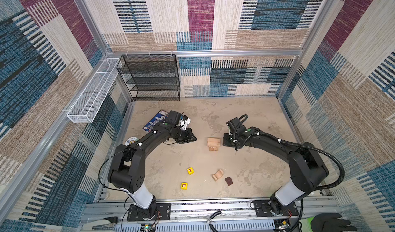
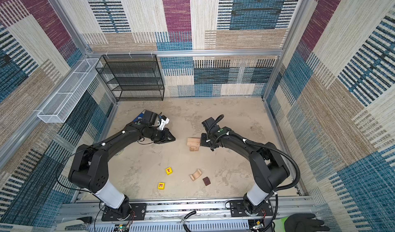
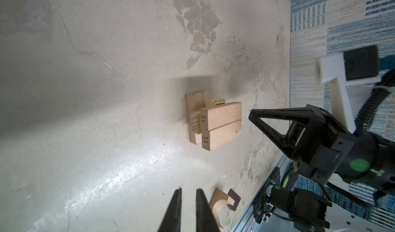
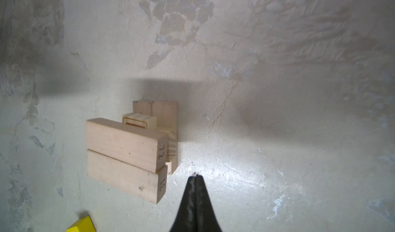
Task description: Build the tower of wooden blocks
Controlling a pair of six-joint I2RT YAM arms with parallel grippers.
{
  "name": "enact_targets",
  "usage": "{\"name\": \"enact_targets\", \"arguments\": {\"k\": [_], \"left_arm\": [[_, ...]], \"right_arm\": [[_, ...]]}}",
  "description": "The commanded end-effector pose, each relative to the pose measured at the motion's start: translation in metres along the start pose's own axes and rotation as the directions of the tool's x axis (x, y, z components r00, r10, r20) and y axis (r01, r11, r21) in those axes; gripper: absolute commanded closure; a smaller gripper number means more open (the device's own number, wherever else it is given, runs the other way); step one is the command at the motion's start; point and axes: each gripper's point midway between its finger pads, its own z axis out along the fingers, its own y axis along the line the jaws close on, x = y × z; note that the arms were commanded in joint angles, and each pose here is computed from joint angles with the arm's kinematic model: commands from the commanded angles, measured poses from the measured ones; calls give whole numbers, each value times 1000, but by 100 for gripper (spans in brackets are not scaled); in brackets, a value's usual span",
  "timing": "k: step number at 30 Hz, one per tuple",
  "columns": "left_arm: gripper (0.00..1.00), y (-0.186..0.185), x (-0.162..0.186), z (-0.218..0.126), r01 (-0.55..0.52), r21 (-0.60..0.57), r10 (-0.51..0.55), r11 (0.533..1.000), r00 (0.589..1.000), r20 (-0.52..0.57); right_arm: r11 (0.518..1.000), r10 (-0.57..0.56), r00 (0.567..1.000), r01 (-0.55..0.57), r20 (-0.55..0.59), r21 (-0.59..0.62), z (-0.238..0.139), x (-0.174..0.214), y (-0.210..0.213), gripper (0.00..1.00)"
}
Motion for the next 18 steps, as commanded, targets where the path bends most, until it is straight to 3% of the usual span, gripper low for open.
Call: {"name": "enact_targets", "arguments": {"k": [1, 18], "left_arm": [[82, -6, -6, 2, 4, 23, -4, 1000, 1000, 5], [82, -8, -9, 3, -1, 18, 1, 1000, 1000, 1]], "right_arm": [[998, -10, 1000, 11, 10, -57, 0, -5, 12, 97], [995, -23, 999, 20, -28, -102, 7, -3, 20, 97]]}}
